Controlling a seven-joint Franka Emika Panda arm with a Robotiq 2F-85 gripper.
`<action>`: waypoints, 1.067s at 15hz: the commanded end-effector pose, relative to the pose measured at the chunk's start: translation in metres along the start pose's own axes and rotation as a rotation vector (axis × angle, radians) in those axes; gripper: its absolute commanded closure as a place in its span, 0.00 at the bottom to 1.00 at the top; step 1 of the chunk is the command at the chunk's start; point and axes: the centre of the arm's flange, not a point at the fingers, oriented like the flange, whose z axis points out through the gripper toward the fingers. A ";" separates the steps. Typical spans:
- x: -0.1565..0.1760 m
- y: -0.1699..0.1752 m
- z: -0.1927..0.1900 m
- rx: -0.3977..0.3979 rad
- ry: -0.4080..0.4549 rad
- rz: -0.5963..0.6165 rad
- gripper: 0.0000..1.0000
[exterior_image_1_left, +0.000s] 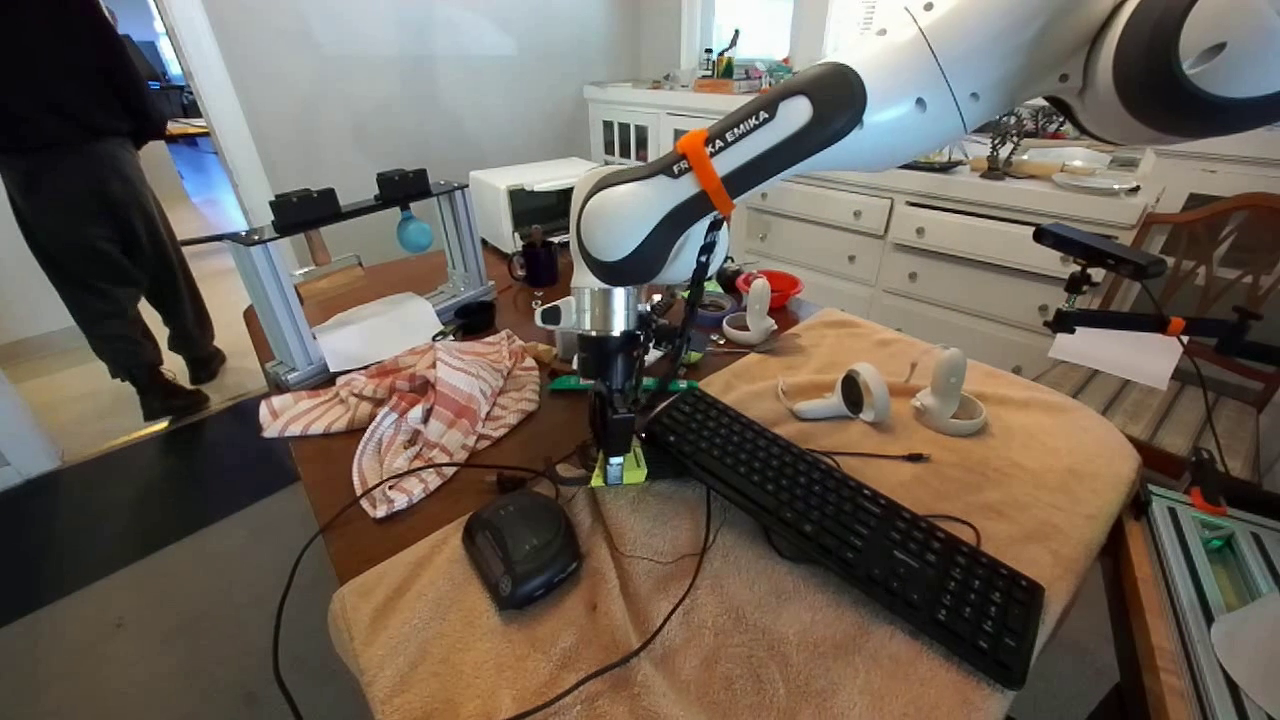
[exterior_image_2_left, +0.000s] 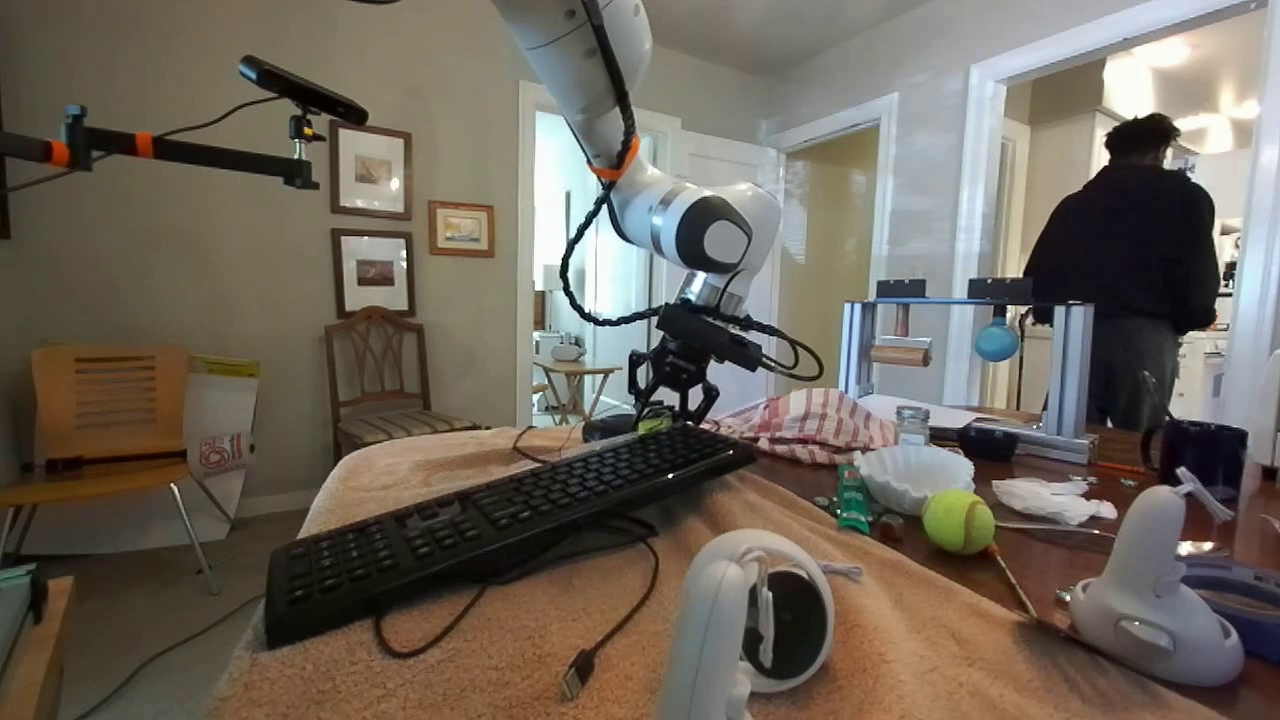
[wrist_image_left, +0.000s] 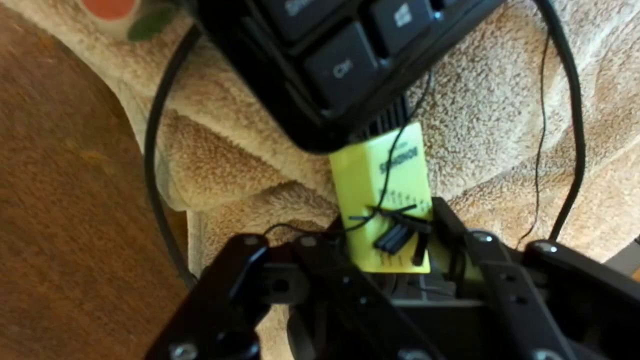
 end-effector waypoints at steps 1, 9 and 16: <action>0.003 -0.008 -0.024 -0.030 0.119 0.011 0.87; 0.007 -0.011 -0.018 -0.056 0.033 0.035 0.83; 0.018 -0.024 -0.030 -0.079 0.010 0.047 0.77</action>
